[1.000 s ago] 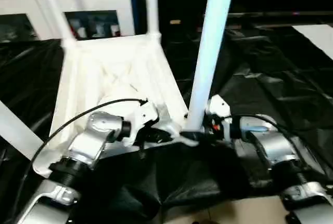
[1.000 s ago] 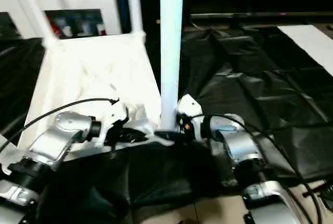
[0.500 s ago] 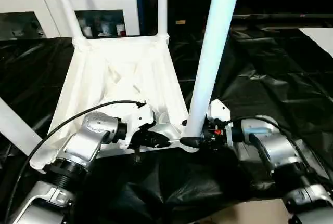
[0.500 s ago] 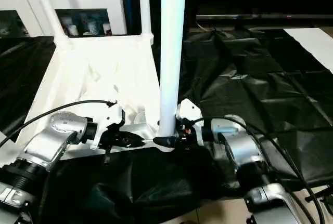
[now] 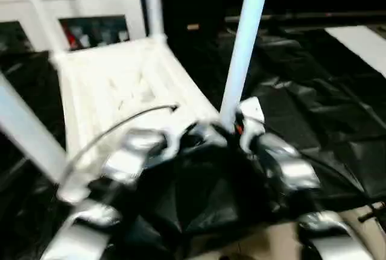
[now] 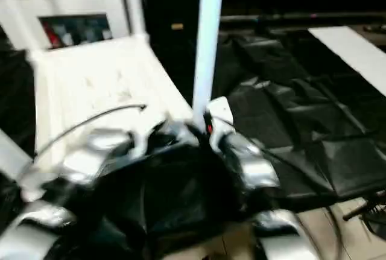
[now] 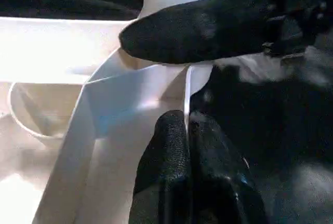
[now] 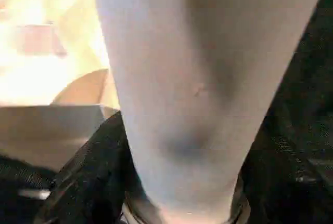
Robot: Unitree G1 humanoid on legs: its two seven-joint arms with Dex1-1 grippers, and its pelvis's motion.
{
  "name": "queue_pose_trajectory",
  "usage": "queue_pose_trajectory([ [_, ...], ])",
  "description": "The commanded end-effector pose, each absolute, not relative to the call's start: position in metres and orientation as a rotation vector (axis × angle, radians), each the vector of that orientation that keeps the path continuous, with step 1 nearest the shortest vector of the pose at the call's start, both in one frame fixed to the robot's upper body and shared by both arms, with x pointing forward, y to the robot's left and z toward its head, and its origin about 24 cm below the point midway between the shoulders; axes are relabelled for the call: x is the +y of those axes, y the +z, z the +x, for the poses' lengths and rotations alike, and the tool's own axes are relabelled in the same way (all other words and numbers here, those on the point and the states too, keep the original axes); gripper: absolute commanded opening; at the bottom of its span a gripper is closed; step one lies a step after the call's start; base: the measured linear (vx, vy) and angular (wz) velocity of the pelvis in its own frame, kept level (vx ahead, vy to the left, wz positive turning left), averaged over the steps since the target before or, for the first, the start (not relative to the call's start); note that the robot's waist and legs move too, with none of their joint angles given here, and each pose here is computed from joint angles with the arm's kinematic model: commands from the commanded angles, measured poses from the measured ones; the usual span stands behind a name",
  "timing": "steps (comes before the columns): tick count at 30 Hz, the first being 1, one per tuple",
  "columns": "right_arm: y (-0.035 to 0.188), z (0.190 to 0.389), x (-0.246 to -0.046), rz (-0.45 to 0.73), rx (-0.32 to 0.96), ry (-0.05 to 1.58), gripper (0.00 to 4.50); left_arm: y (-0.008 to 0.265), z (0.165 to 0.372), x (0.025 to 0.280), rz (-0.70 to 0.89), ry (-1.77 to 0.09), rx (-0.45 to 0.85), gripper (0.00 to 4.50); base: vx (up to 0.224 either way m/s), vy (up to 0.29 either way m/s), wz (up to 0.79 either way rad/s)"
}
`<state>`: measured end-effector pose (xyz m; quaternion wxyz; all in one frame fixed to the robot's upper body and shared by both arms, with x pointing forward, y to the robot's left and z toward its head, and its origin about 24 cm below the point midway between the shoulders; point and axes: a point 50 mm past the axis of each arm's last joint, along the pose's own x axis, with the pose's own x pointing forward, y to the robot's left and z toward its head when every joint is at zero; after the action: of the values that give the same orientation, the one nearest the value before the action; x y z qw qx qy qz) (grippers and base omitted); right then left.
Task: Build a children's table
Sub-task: Rotate leg to tighten
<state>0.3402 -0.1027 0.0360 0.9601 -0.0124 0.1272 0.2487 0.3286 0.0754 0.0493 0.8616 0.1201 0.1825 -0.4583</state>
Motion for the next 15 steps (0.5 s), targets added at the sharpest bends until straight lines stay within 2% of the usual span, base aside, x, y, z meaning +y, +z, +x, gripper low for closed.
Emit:
queue_pose_trajectory([
  [1, 0.035, 0.326, -0.047, 0.018, 0.246, 0.721, 2.91, 0.077, 0.333, 0.047, 0.214, -1.001, 0.231, 0.0, 0.0, 0.0, 0.0],
  [2, 0.035, 0.326, -0.047, 0.021, 0.241, 0.724, 3.12, 0.077, 0.332, 0.046, 0.217, -1.012, 0.227, 0.0, 0.0, 0.0, 0.0],
  [5, 0.037, 0.327, -0.049, 0.033, 0.233, 0.733, 3.35, 0.075, 0.329, 0.047, 0.225, -1.048, 0.222, 0.0, 0.0, 0.0, 0.0],
  [9, 0.041, 0.328, -0.067, -0.033, 0.211, 0.805, 3.76, 0.07, 0.323, 0.06, 0.246, -1.121, 0.241, 0.0, 0.0, 0.0, 0.0],
  [11, 0.041, 0.327, -0.07, -0.044, 0.211, 0.823, 3.94, 0.07, 0.322, 0.062, 0.247, -1.135, 0.244, 0.0, 0.0, 0.0, 0.0],
  [14, 0.041, 0.324, -0.079, -0.098, 0.21, 0.903, 3.94, 0.068, 0.319, 0.067, 0.249, -1.168, 0.257, 0.0, 0.0, 0.0, 0.0],
  [15, 0.043, 0.32, -0.089, -0.126, 0.213, 0.97, 3.94, 0.068, 0.315, 0.072, 0.255, -1.217, 0.265, 0.0, 0.0, 0.0, 0.0],
])
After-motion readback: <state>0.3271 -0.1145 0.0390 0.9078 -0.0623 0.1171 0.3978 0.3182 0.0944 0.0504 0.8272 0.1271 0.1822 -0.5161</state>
